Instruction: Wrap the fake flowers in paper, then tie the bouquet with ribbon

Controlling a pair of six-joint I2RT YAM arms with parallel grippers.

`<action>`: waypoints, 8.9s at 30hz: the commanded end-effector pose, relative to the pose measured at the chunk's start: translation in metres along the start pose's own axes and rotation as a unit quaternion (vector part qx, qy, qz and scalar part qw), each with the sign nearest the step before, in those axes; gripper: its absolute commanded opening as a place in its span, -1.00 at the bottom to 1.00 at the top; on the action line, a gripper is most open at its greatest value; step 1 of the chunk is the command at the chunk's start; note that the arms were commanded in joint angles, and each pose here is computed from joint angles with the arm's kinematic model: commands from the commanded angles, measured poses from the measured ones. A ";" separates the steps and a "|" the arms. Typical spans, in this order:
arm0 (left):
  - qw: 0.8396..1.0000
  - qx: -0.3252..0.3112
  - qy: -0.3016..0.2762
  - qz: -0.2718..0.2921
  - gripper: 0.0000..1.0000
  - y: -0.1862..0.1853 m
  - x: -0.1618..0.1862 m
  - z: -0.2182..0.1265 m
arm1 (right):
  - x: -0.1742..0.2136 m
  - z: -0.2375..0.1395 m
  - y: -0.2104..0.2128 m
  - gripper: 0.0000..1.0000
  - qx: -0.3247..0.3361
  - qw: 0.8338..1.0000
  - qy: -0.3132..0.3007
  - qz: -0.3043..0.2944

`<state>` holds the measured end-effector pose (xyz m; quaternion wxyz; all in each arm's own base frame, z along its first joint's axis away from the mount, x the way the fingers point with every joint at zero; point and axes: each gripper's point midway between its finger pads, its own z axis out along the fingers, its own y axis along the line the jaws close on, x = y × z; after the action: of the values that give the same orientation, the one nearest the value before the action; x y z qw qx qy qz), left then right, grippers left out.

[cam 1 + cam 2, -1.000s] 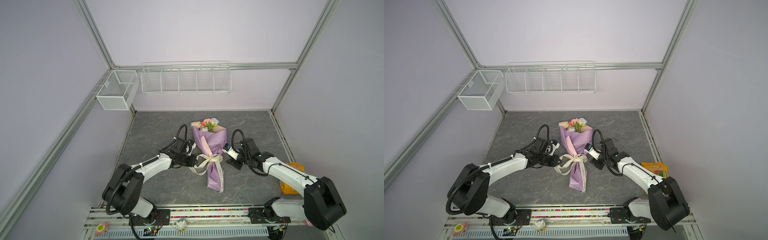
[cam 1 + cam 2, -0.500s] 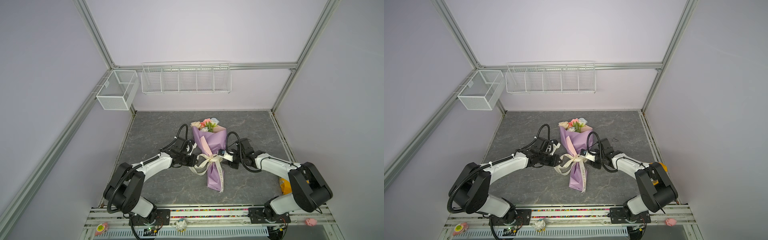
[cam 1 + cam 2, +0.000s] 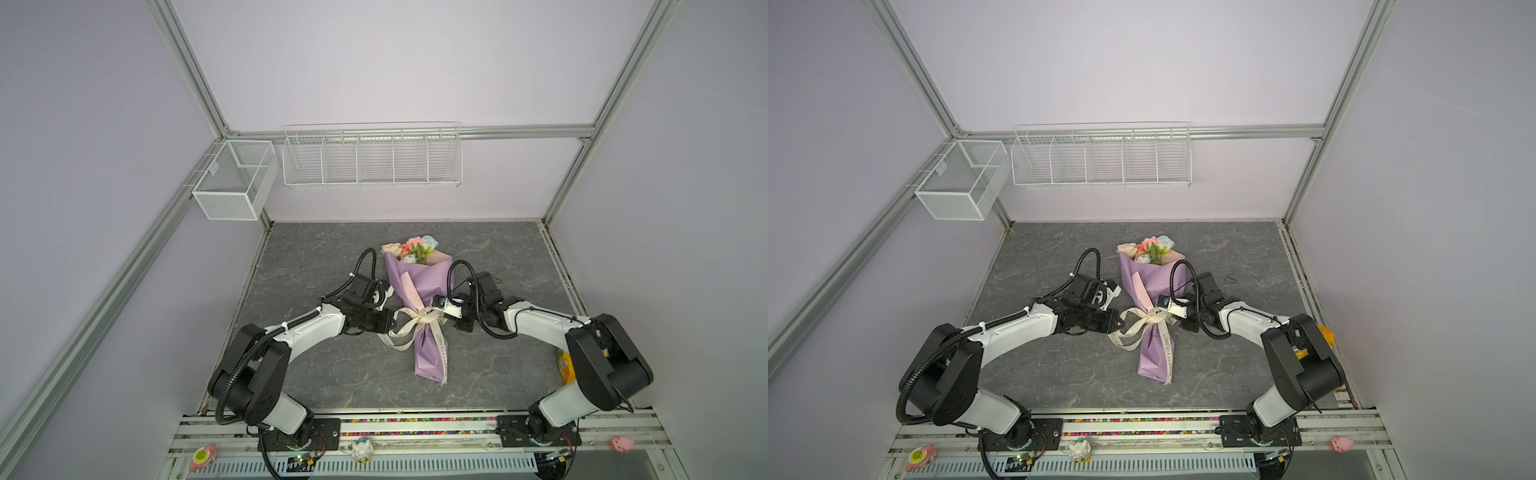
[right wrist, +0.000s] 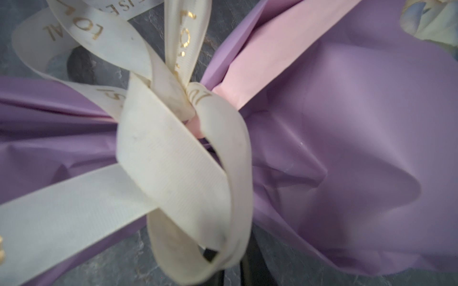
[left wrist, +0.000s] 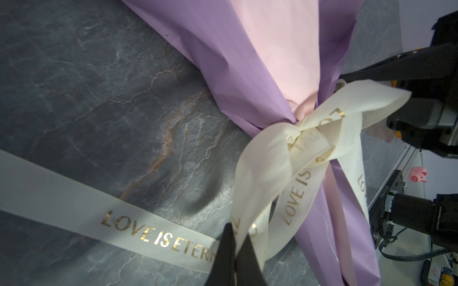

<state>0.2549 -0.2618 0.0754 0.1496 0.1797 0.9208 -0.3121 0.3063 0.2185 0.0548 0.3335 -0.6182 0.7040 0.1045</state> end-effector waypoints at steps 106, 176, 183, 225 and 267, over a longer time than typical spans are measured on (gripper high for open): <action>0.993 -0.103 -0.003 0.049 -0.70 0.025 -0.005 -0.025 | -0.010 -0.023 -0.025 -0.86 0.130 0.989 0.054 0.040; 0.981 -0.070 0.077 0.166 -1.00 -0.017 0.000 0.013 | 0.004 -0.024 -0.035 -0.86 0.147 0.983 0.096 0.054; 0.981 -0.075 0.069 0.167 -1.00 -0.017 -0.002 0.008 | 0.004 -0.025 -0.035 -0.86 0.146 0.983 0.096 0.054; 0.966 -0.171 0.017 0.193 -0.23 0.011 -0.051 -0.028 | -0.002 -0.025 -0.034 -0.86 0.138 0.985 0.089 0.052; 0.959 -0.070 0.147 0.231 -0.24 0.005 -0.034 0.036 | -0.004 -0.023 -0.034 -0.86 0.130 0.986 0.088 0.051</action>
<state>0.2905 -0.2877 0.0591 0.0981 0.4089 0.8895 -0.1787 0.3303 0.1973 0.0837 0.3469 -0.5373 0.7677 -0.0400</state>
